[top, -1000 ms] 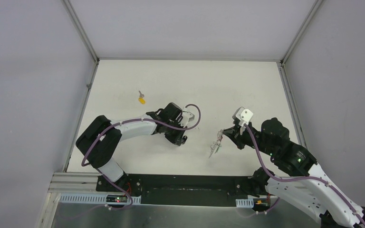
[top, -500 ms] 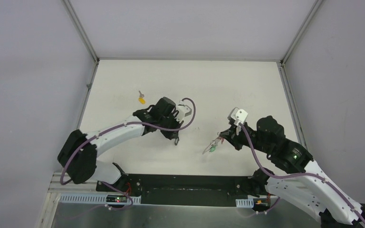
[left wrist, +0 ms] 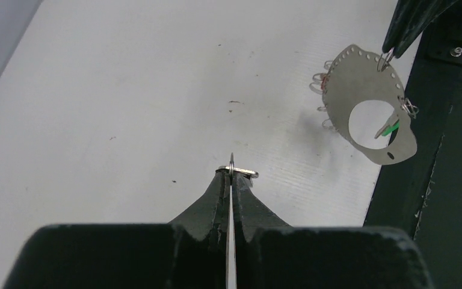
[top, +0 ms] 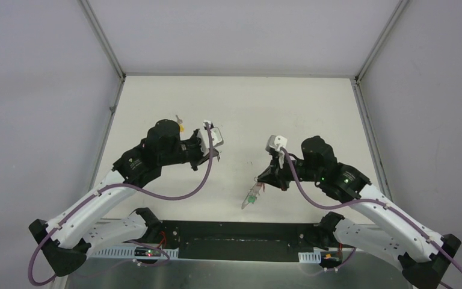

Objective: Put the keys on the keyring
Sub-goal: Pick up the key from the center of the board, then insert the key onto the keyring, then adjust the key on the keyring.

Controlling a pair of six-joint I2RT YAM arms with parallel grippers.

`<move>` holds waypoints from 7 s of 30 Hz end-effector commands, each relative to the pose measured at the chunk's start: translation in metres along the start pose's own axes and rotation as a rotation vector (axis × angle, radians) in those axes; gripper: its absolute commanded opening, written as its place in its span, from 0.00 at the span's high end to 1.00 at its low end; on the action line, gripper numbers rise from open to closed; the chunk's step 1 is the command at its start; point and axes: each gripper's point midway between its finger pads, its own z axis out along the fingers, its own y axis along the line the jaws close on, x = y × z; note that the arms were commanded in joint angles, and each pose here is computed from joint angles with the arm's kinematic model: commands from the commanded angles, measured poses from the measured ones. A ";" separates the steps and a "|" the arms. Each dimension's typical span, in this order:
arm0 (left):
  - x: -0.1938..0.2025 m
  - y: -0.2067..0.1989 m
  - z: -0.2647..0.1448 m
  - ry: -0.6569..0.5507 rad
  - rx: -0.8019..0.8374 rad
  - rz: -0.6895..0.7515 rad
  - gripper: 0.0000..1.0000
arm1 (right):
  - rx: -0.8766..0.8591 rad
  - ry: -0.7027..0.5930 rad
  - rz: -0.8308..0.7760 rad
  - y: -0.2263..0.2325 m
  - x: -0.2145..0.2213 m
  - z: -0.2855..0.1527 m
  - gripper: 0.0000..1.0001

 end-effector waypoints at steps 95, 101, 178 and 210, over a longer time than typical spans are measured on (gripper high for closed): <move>0.011 -0.121 0.032 0.113 0.294 0.513 1.00 | -0.292 -0.157 -0.247 0.035 -0.015 0.024 1.00; 0.018 -0.118 0.035 0.148 0.281 0.524 1.00 | -0.295 -0.155 -0.246 0.035 -0.015 0.023 1.00; -0.004 -0.129 0.049 -0.109 0.295 -0.012 0.70 | -0.293 -0.158 -0.245 0.036 -0.013 0.022 1.00; -0.007 -0.110 0.026 0.256 0.299 0.165 1.00 | -0.107 -0.364 -0.211 0.018 -0.043 0.011 0.42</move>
